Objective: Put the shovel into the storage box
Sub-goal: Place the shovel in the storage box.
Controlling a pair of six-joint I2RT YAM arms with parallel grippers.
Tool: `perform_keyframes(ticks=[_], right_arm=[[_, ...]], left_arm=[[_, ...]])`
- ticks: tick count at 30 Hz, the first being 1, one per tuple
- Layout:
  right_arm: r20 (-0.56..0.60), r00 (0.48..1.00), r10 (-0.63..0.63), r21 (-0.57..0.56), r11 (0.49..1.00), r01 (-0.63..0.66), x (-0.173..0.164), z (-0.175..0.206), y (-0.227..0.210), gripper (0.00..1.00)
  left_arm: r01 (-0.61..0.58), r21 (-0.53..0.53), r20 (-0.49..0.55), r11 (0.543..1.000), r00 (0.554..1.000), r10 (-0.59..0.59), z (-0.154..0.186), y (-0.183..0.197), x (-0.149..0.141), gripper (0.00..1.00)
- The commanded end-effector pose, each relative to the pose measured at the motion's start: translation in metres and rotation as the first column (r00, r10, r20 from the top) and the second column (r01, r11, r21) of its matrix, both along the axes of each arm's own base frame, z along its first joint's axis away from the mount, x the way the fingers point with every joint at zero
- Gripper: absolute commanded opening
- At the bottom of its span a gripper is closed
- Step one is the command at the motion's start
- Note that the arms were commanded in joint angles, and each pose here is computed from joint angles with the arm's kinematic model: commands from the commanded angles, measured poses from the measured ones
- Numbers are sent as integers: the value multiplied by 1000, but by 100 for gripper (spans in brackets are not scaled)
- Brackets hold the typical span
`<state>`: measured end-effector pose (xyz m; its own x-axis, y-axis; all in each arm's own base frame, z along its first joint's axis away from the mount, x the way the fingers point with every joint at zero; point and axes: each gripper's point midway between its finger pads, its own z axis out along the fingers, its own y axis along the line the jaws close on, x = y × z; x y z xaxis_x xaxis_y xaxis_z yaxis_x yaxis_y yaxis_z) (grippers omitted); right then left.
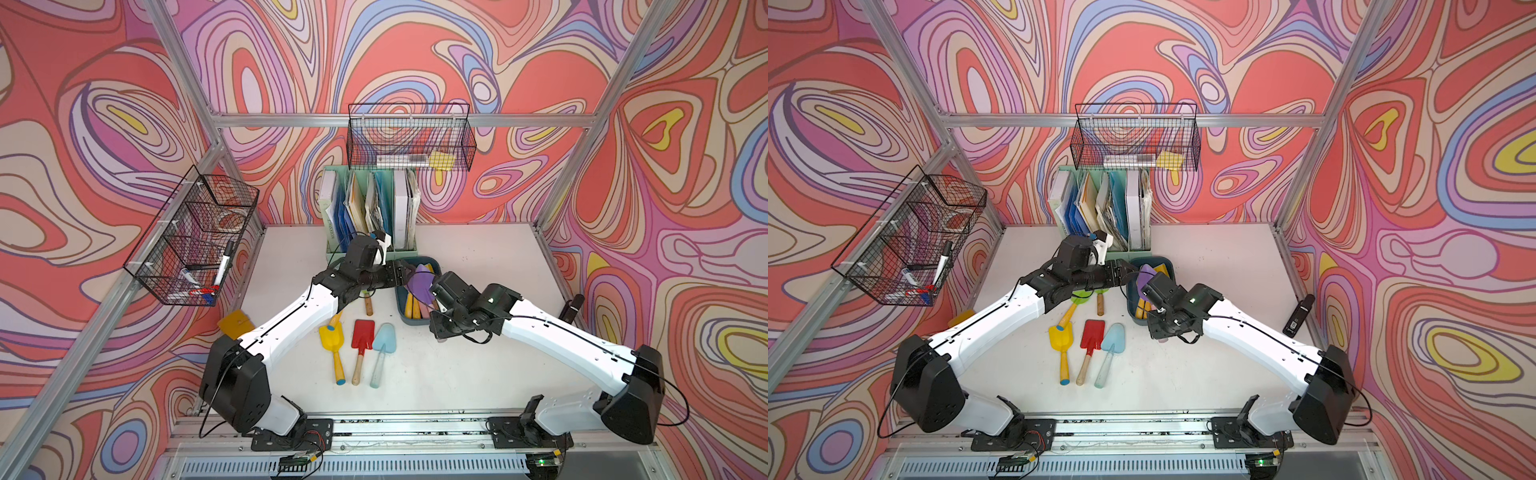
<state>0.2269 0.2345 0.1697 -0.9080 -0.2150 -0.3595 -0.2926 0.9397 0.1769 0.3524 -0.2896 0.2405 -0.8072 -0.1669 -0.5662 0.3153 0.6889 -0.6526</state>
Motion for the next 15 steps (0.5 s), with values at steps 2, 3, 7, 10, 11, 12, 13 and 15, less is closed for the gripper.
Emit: perform_keyframes(ticks=[2, 3, 7, 10, 11, 12, 13, 15], right_arm=[[63, 997, 36, 44, 998, -39, 14, 21, 12, 0], [70, 997, 41, 46, 998, -44, 16, 23, 13, 0], [72, 996, 56, 42, 997, -59, 20, 25, 15, 0], [69, 995, 68, 42, 997, -71, 22, 25, 18, 0], [69, 995, 73, 42, 996, -76, 22, 25, 19, 0], [69, 995, 74, 42, 996, -77, 23, 25, 19, 0], [70, 995, 75, 42, 996, -78, 24, 25, 20, 0], [70, 995, 76, 42, 996, -79, 25, 25, 20, 0]], left_arm=[[30, -42, -14, 999, 999, -31, -5, -11, 2, 65], [28, -40, -19, 999, 999, -29, -7, -11, 2, 65], [26, -34, -27, 999, 999, -27, -12, -12, 4, 64], [29, -35, -30, 999, 999, -30, -14, -13, 4, 59], [27, -35, -30, 999, 999, -28, -14, -13, 4, 57], [29, -35, -32, 999, 999, -30, -14, -13, 4, 55], [29, -34, -33, 999, 999, -30, -15, -13, 4, 52], [27, -34, -33, 999, 999, -28, -15, -13, 4, 48]])
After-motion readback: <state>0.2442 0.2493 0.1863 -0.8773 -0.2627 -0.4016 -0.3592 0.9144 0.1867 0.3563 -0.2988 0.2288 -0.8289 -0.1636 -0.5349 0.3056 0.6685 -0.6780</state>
